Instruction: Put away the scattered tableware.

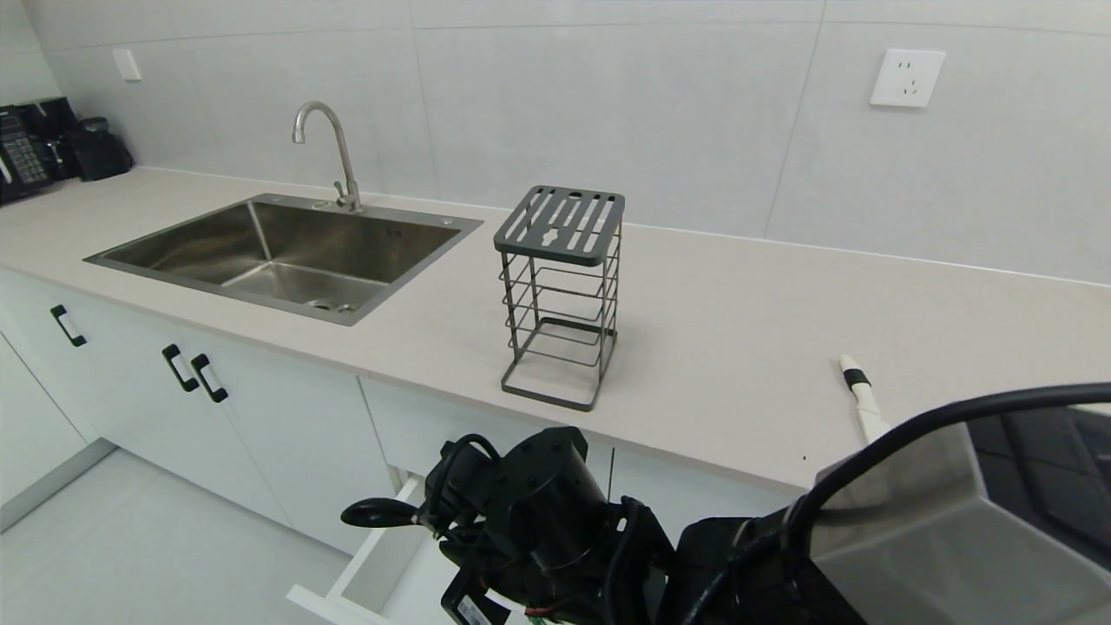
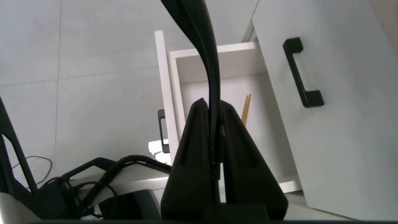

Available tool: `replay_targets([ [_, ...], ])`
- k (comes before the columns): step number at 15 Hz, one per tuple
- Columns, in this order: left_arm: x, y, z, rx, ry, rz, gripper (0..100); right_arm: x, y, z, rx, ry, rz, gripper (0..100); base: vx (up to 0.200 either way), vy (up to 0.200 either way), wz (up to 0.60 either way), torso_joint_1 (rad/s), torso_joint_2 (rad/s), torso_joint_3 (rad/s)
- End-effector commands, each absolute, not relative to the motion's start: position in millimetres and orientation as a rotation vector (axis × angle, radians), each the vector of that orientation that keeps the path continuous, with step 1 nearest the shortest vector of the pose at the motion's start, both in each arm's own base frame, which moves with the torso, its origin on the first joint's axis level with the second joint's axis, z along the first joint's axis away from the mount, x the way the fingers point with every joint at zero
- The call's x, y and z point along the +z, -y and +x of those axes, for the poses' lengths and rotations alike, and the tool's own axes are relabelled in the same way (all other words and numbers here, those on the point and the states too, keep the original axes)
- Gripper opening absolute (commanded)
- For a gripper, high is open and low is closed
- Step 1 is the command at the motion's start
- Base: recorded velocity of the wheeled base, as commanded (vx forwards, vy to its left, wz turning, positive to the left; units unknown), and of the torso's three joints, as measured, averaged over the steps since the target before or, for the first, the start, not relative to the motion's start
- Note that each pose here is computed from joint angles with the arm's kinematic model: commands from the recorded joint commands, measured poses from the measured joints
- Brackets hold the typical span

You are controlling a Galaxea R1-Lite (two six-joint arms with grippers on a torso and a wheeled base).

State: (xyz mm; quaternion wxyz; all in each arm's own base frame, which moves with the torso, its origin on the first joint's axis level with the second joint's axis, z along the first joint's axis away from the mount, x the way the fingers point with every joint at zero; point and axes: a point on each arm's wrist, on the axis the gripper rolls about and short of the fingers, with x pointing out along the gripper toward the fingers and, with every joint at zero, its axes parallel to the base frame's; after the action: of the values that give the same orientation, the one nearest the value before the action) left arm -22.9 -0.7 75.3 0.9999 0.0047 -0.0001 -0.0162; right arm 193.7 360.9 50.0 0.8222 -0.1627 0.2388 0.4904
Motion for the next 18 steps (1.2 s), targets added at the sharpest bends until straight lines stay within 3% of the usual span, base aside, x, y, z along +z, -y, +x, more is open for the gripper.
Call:
replay_targets([
  [1,75.3,0.7,-22.8,-0.032,-0.001,0.009,100,46.1,-361.4,194.9,1.041,-0.516,-0.351,0,0.0,0.0,0.0,-0.173,0.45,0.251],
  [18,75.3,0.7,-22.8,-0.032,-0.001,0.009,100,41.9,-365.0,201.0,1.042,-0.515,-0.345,0,0.0,0.0,0.0,-0.14,0.43,0.284],
])
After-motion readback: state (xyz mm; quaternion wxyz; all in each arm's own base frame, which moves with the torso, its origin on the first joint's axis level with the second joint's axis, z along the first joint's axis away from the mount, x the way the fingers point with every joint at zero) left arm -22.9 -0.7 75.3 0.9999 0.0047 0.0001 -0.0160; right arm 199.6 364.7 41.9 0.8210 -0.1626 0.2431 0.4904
